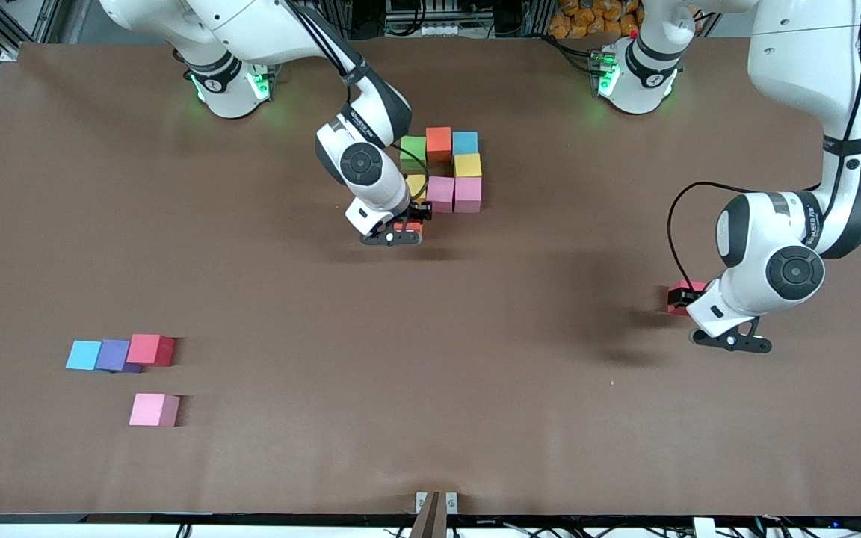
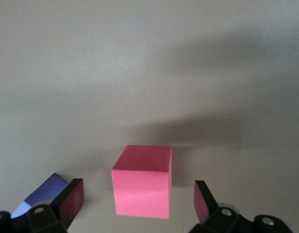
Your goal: Form number 2 with 11 blocks
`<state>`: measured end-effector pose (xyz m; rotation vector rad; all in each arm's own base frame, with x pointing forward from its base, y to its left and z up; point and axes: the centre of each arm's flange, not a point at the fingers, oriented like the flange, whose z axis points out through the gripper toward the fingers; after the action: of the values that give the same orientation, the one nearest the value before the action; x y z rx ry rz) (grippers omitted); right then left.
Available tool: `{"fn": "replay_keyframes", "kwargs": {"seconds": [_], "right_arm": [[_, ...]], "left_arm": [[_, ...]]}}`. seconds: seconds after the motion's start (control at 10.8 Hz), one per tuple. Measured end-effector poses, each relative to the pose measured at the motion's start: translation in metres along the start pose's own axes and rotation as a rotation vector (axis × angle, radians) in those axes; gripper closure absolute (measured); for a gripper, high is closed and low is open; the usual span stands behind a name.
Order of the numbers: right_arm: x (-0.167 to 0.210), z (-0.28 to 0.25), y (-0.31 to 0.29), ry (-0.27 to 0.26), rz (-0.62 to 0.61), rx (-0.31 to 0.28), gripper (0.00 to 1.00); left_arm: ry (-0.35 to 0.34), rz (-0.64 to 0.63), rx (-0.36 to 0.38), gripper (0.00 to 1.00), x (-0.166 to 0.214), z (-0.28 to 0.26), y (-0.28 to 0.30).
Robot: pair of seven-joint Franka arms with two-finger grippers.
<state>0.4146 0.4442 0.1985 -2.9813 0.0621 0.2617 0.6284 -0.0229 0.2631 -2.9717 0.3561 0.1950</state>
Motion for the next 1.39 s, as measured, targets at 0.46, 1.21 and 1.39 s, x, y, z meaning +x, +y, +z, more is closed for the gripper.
{"fn": "replay_keyframes", "kwargs": {"seconds": [0.46,1.21,1.39], "right_arm": [[-0.007,0.002,-0.002,-0.005,-0.007,0.0,0.44],[-0.018,0.012,0.005,-0.004,0.004,-0.007,0.22],[-0.022,0.017,0.006,-0.012,0.027,-0.015,0.01]], "left_arm": [[0.031,0.139,-0.002,0.0,-0.021,0.018,-0.025],[0.038,0.071,-0.084,0.0,-0.027,0.029,-0.019],[0.049,0.068,-0.08,0.0,-0.029,0.035,-0.018]]}}
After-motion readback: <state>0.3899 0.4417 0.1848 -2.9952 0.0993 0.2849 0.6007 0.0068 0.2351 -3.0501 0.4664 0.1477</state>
